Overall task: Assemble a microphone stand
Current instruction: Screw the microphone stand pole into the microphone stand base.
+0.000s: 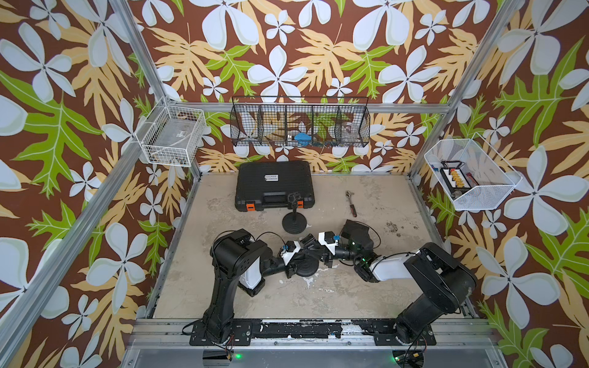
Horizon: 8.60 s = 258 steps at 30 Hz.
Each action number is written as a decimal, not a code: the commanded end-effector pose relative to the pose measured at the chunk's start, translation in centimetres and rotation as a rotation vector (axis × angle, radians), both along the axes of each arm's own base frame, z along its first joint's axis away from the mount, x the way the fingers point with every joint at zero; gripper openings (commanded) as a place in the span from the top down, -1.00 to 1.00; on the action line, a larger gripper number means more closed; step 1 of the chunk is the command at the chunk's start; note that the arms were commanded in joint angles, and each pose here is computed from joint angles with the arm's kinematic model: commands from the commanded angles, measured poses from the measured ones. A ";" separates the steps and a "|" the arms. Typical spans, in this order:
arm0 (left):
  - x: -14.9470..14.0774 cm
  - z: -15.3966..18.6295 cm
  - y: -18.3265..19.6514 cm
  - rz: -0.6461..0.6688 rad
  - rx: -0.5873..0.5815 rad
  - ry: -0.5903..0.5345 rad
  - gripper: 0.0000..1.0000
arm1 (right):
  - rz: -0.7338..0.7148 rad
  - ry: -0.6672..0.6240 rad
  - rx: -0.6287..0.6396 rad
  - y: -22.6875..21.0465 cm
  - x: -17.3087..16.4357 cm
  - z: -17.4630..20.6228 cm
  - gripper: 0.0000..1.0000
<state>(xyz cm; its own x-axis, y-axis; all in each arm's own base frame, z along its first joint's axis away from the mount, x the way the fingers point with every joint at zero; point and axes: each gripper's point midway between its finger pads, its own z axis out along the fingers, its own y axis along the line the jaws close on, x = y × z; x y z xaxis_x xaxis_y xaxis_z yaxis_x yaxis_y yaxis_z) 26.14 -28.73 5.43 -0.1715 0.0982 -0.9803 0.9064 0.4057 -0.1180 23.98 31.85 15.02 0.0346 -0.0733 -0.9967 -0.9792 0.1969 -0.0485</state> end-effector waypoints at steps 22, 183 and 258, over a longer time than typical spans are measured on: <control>1.1 7.0 -0.1 0.042 -0.198 -0.166 0.45 | -0.583 0.171 -0.093 0.9 0.7 -5.2 1.00; 0.8 7.2 -0.6 0.021 -0.204 -0.169 0.64 | -0.453 0.131 -0.013 1.7 -0.5 -3.0 0.68; 0.2 5.6 0.2 0.039 -0.121 -0.187 0.78 | -0.368 0.171 0.017 0.7 -0.7 -1.9 0.02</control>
